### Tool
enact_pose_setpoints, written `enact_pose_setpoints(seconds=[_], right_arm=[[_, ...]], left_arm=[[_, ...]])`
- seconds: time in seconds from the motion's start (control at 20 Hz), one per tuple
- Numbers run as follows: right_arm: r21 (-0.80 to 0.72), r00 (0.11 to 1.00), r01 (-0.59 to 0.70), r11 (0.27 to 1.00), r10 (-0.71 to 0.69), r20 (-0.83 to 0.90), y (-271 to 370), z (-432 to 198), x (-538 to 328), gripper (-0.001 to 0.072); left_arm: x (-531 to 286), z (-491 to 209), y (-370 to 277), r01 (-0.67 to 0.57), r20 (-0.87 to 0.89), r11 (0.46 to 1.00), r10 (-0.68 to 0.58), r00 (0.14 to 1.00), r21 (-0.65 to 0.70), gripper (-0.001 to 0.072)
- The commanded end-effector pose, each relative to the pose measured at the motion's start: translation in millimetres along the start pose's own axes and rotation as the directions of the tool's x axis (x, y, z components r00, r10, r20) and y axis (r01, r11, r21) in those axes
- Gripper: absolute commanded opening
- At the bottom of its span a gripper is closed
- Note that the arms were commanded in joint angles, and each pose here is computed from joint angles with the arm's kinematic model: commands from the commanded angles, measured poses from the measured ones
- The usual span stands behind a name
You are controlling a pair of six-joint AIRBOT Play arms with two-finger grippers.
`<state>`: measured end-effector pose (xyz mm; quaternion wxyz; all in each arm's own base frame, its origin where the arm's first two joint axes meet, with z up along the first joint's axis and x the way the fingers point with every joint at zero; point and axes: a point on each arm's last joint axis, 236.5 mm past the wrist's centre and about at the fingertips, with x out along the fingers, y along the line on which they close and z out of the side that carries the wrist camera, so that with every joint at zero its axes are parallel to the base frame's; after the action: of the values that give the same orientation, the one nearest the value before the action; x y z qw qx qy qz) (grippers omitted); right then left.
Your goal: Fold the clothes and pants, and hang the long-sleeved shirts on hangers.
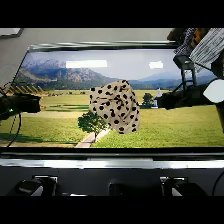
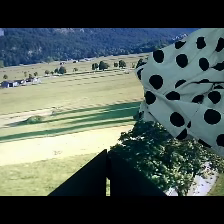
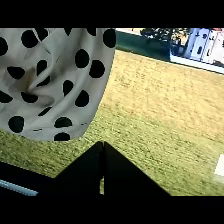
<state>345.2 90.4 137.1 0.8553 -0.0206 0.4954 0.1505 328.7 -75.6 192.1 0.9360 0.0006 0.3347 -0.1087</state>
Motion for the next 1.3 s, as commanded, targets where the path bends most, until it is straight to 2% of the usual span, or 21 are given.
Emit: enact_pose_setpoints(seconds=[0.0,0.3,0.35,0.4,0.45,0.5,0.6,0.7,0.8,0.95,1.2,1.25], right_arm=[[-0.001,1.000,-0.001,1.000,0.001,0.000,0.5,-0.2,-0.1,0.0024],[-0.001,1.000,-0.001,1.000,0.001,0.000,0.4,-0.2,-0.1,0.0024],[-0.001,1.000,-0.001,1.000,0.001,0.000,0.4,-0.2,-0.1,0.0024],[-0.001,1.000,-0.001,1.000,0.001,0.000,0.4,-0.2,-0.1,0.0024],[-0.001,1.000,-0.001,1.000,0.001,0.000,0.4,-0.2,-0.1,0.0024],[-0.001,1.000,-0.001,1.000,0.001,0.000,0.4,-0.2,-0.1,0.0024],[-0.001,1.000,-0.001,1.000,0.001,0.000,0.5,-0.2,-0.1,0.0024],[-0.001,1.000,-0.001,1.000,0.001,0.000,0.4,-0.2,-0.1,0.0024],[-0.001,1.000,0.000,1.000,0.000,0.001,0.4,0.1,-0.1,0.0024],[-0.001,1.000,-0.001,1.000,0.001,0.000,0.5,-0.1,-0.1,0.0024],[0.000,1.000,-0.001,1.000,0.001,0.004,0.6,0.7,-0.1,0.0024],[0.002,1.000,0.000,1.000,-0.001,0.020,0.2,4.7,0.0,0.0025]], left_arm=[[0.4,0.2,-0.7,0.003,0.001,1.000,-0.003,1.000,-0.001,0.0020],[1.5,0.5,-0.5,0.002,0.001,1.000,-0.002,1.000,-0.001,0.0021],[2.2,0.2,-0.5,0.002,-0.001,1.000,-0.002,1.000,-0.002,0.0051],[3.7,-0.8,-0.5,0.003,-0.006,1.000,-0.003,1.000,-0.008,0.0221],[8.0,-4.2,0.0,0.001,-0.019,0.999,-0.002,1.000,-0.048,0.0551],[16.9,-12.0,3.0,-0.010,-0.048,0.995,0.005,0.999,-0.104,0.0648],[50.3,-45.7,8.1,-0.043,-0.167,0.962,-0.003,0.986,-0.269,0.0649],[99.7,-79.6,-8.4,0.004,-0.263,0.920,-0.116,0.958,-0.391,0.0648],[148.4,-86.1,-31.5,0.092,-0.249,0.866,-0.241,0.938,-0.492,0.0649],[211.8,-83.6,-54.5,0.182,-0.182,0.756,-0.371,0.911,-0.628,0.0649],[276.7,-83.2,-82.0,0.246,-0.139,0.620,-0.505,0.852,-0.745,0.0649],[283.6,-84.8,-85.9,0.244,-0.140,0.608,-0.514,0.846,-0.755,0.0649]])
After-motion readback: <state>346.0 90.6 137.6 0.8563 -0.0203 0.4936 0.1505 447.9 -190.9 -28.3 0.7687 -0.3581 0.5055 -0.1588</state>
